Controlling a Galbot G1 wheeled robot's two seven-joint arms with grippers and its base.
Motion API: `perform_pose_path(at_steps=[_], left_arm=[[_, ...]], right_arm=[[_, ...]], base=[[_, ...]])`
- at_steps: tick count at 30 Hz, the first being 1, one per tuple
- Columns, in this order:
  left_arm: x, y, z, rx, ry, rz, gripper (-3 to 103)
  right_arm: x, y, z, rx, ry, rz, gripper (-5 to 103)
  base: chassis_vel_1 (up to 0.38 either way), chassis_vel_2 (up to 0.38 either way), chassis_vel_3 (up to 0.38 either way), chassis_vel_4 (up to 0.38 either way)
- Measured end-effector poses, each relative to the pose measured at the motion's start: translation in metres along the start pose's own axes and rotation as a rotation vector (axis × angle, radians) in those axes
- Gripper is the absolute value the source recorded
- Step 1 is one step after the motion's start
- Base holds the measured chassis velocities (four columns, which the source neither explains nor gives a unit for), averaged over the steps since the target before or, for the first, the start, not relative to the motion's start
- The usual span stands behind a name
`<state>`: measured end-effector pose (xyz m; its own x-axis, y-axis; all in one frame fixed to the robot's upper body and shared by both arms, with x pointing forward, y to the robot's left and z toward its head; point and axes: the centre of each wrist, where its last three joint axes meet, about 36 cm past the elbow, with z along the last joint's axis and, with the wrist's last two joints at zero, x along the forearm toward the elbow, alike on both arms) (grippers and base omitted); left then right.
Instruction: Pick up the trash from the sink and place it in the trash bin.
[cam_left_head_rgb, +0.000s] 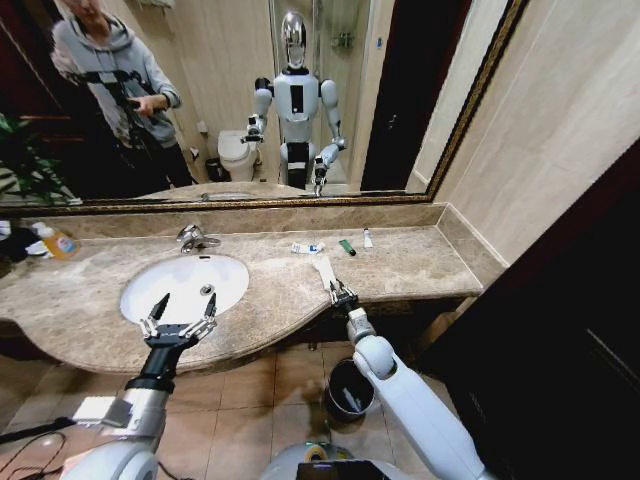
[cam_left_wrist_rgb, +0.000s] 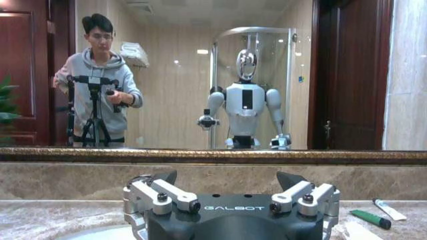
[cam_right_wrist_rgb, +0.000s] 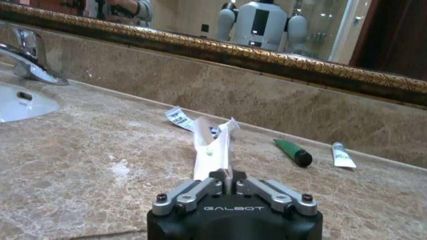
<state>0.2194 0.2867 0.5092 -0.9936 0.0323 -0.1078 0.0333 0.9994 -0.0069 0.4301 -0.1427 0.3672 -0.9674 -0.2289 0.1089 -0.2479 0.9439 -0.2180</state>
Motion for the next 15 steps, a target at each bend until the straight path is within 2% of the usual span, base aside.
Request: perform_pose_path(at_steps=[3,15], left_arm=[[0.0,0.0,0.0,0.0,0.0,0.0,100],[0.0,0.0,0.0,0.0,0.0,0.0,100]], right_arm=[[0.001,-0.002,-0.001,0.001,-0.004,0.002,1],[0.018,-0.021,-0.014,-0.016,-0.042,0.012,0]], base=[[0.0,0.0,0.0,0.0],[0.0,0.0,0.0,0.0]])
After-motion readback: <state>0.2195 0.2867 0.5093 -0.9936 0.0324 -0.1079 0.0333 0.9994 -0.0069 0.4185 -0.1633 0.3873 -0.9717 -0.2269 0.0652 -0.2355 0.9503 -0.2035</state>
